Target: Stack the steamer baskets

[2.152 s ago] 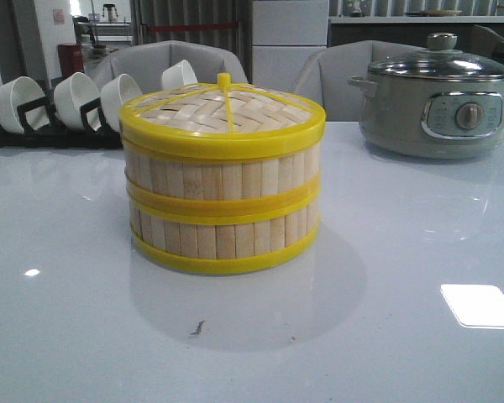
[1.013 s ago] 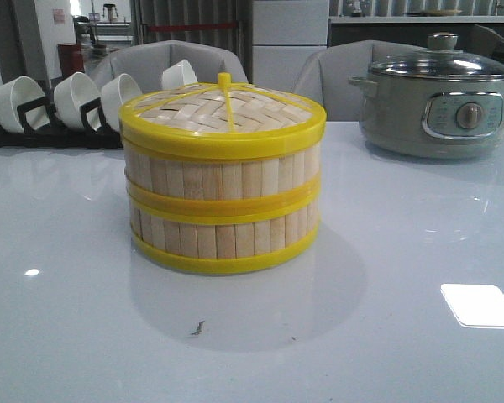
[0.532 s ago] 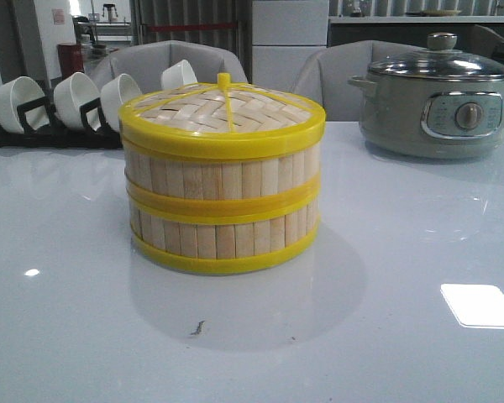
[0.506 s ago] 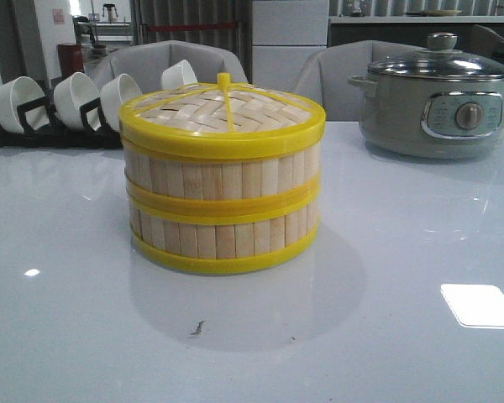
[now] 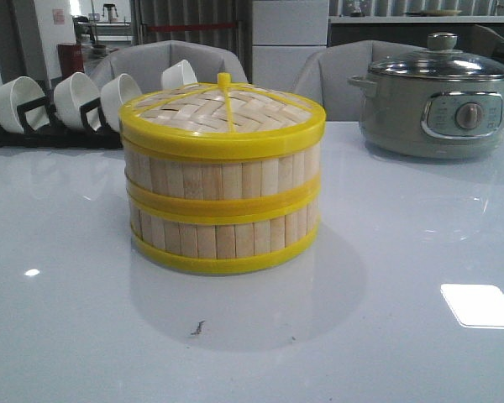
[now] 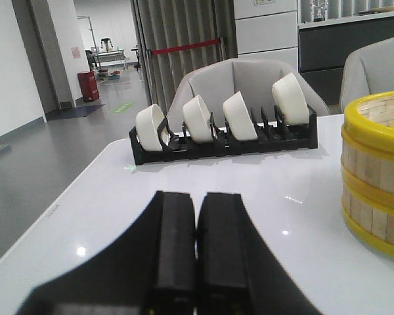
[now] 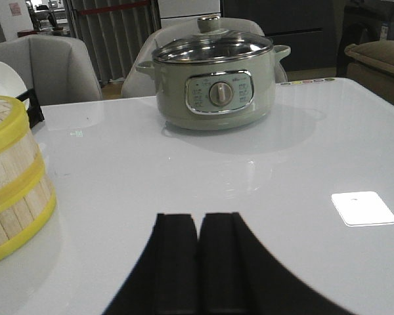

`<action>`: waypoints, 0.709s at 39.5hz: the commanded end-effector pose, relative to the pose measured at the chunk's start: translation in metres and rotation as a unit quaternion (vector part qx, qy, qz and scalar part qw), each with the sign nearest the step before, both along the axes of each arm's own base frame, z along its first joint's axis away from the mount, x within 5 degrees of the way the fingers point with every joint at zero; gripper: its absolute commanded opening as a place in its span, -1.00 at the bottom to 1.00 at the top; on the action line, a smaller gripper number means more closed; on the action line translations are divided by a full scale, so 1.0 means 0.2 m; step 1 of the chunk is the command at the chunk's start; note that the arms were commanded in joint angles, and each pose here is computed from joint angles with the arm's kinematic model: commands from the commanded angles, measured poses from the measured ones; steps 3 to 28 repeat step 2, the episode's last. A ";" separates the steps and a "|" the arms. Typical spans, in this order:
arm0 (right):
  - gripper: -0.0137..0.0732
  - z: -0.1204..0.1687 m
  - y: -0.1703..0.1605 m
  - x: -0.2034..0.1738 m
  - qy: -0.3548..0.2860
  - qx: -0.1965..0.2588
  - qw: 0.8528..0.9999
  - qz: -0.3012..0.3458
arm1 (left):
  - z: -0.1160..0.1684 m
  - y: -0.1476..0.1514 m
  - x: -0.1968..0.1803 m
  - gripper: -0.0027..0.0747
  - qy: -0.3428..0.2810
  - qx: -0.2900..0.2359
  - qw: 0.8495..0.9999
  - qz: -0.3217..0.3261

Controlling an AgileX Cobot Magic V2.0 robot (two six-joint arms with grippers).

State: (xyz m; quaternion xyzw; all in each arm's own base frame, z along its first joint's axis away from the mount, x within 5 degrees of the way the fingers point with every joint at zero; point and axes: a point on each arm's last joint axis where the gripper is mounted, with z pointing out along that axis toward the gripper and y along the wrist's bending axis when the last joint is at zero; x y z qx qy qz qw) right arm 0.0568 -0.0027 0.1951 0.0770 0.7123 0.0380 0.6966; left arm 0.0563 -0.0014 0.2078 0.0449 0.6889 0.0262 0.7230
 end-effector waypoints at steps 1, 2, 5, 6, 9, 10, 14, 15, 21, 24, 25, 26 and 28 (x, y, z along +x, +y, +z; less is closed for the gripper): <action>-0.57 0.07 0.00 -0.01 -0.064 -0.010 0.998 -0.004 | 0.04 0.00 -0.01 -0.71 -0.047 -0.007 0.999 -0.006; -0.57 0.07 0.00 -0.01 -0.064 -0.010 0.998 -0.004 | 0.04 0.00 -0.01 -0.71 -0.047 -0.007 0.999 -0.006; -0.57 0.07 0.00 -0.01 -0.064 -0.010 0.998 -0.004 | 0.04 0.00 -0.01 -0.71 -0.047 -0.007 0.999 -0.006; -0.57 0.07 0.00 -0.01 -0.064 -0.010 0.998 -0.004 | 0.04 0.00 -0.01 -0.71 -0.047 -0.007 0.999 -0.006; -0.57 0.07 0.00 -0.01 -0.064 -0.010 0.998 -0.004 | 0.04 0.00 -0.01 -0.71 -0.047 -0.007 0.999 -0.006; -0.57 0.07 0.00 -0.01 -0.064 -0.010 0.998 -0.004 | 0.04 0.00 -0.01 -0.71 -0.047 -0.007 0.999 -0.006; -0.57 0.07 0.00 -0.01 -0.064 -0.010 0.998 -0.004 | 0.04 0.00 -0.01 -0.71 -0.047 -0.007 0.999 -0.006; -0.57 0.07 0.00 -0.01 -0.064 -0.010 0.998 -0.004 | 0.04 0.00 -0.01 -0.71 -0.047 -0.007 0.999 -0.006; -0.57 0.07 0.00 -0.01 -0.064 -0.010 0.998 -0.004 | 0.04 0.00 -0.01 -0.71 -0.047 -0.007 0.999 -0.006; -0.57 0.07 0.00 -0.01 -0.064 -0.010 0.998 -0.004 | 0.04 0.00 -0.01 -0.71 -0.047 -0.007 0.999 -0.006; -0.57 0.07 0.00 -0.01 -0.064 -0.010 0.998 -0.004 | 0.04 0.00 -0.01 -0.71 -0.047 -0.007 0.999 -0.006; -0.57 0.07 0.00 -0.01 -0.064 -0.010 0.998 -0.004 | 0.04 0.00 -0.01 -0.71 -0.047 -0.007 0.999 -0.006; -0.57 0.07 0.00 -0.01 -0.064 -0.010 0.998 -0.004 | 0.04 0.00 -0.01 -0.71 -0.047 -0.007 0.999 -0.006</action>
